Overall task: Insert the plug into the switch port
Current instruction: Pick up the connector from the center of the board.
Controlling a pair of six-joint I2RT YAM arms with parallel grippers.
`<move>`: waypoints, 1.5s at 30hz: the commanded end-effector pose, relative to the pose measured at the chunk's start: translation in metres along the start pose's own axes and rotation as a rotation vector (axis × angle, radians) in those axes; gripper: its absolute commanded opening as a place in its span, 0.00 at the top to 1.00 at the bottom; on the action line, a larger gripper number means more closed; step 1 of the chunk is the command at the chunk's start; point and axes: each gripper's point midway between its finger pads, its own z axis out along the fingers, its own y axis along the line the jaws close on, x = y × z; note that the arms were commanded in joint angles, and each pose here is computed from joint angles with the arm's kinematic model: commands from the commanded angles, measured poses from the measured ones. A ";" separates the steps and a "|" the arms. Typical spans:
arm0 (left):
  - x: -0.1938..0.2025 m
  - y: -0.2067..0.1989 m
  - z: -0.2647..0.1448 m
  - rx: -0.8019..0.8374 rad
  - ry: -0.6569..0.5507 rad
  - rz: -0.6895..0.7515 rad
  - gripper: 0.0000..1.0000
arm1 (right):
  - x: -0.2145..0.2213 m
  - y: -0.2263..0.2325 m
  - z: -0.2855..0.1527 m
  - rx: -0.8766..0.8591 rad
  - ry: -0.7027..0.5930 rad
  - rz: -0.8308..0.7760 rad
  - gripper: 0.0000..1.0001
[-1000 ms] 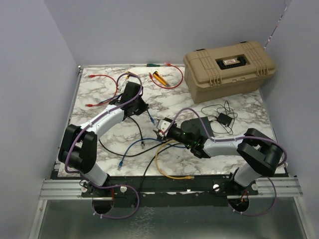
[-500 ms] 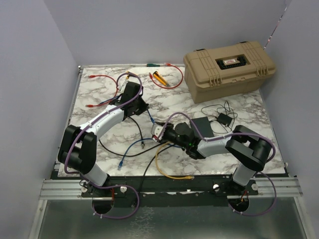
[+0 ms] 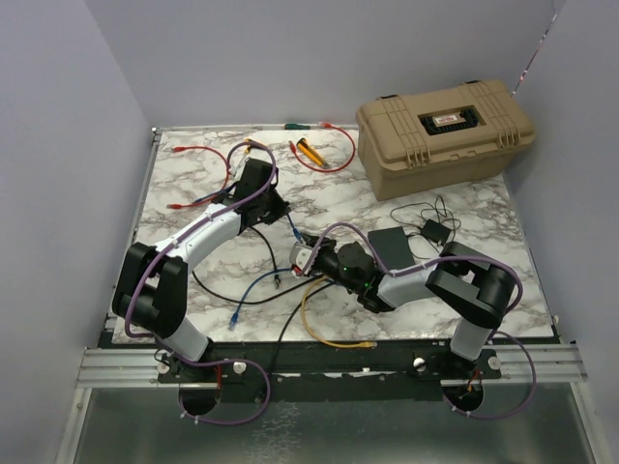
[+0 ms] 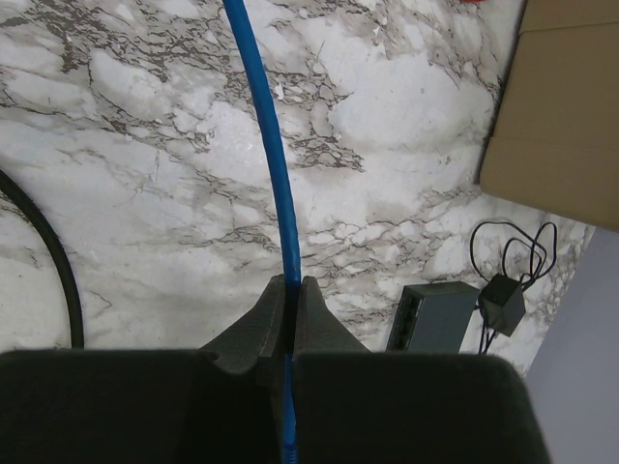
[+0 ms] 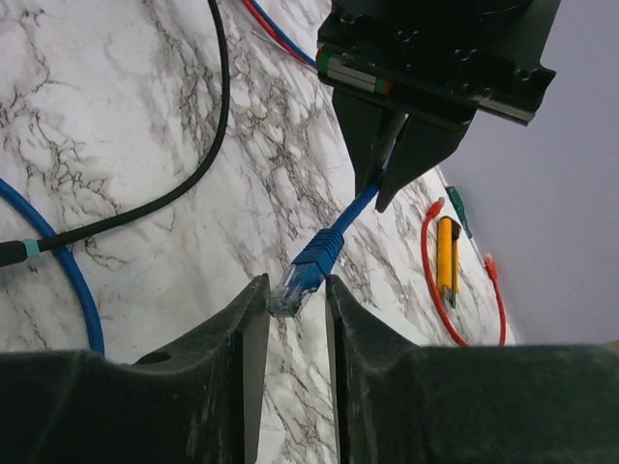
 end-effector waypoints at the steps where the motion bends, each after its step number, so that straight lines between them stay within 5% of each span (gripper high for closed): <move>1: -0.001 -0.014 -0.009 0.034 0.004 0.001 0.99 | -0.006 -0.010 -0.001 0.070 -0.018 -0.012 0.74; 7: -0.001 -0.018 -0.010 0.045 0.002 0.042 0.96 | -0.010 -0.014 -0.003 0.087 -0.023 0.041 0.99; 12: -0.006 -0.026 -0.014 0.071 -0.012 0.140 0.65 | -0.013 -0.017 -0.007 0.092 -0.011 0.104 0.99; 26: -0.050 -0.046 -0.046 0.115 -0.214 0.511 0.34 | -0.009 -0.022 -0.029 0.061 0.005 0.408 0.99; 37: -0.058 -0.065 -0.110 0.308 -0.473 1.061 0.20 | -0.007 -0.046 -0.059 -0.007 -0.041 0.724 0.99; 45: 0.001 -0.049 -0.133 0.459 -0.693 1.588 0.17 | -0.016 -0.055 -0.075 -0.051 -0.051 0.845 0.99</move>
